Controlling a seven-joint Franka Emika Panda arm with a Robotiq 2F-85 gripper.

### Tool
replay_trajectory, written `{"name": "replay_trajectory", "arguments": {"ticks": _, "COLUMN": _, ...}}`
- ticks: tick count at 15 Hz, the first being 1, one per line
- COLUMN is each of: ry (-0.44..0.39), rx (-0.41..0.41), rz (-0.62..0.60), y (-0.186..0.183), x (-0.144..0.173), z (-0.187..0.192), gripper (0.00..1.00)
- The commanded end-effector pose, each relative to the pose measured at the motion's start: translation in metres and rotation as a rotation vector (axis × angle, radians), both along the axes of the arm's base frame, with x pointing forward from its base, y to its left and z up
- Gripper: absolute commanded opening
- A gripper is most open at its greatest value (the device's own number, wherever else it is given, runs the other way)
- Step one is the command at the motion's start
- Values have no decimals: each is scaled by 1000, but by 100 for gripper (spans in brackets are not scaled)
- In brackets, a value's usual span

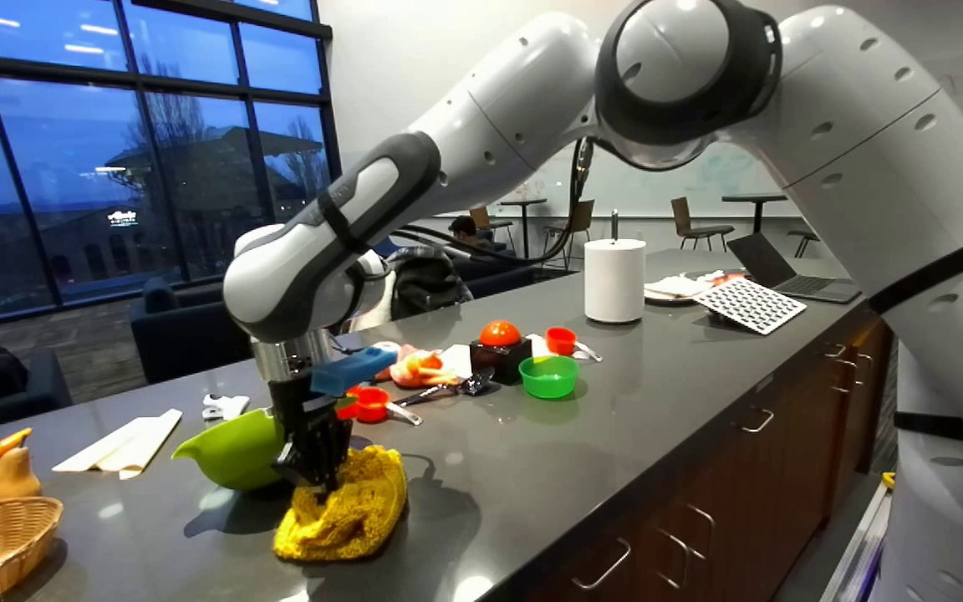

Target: Use the yellow cloth to wipe the counter.

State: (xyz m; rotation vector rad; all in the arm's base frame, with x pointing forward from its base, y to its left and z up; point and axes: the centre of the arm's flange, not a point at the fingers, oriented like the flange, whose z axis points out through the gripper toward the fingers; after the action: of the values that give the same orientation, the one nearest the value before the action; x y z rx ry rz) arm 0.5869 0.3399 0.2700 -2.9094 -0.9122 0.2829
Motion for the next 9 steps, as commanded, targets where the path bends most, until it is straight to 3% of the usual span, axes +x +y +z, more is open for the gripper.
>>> {"name": "replay_trajectory", "arguments": {"ticks": 1, "ry": -11, "rx": -73, "rz": -72, "y": -28, "x": 12, "z": 2, "gripper": 1}}
{"name": "replay_trajectory", "arguments": {"ticks": 9, "ry": -21, "rx": -165, "rz": -232, "y": -86, "x": 20, "z": 2, "gripper": 1}}
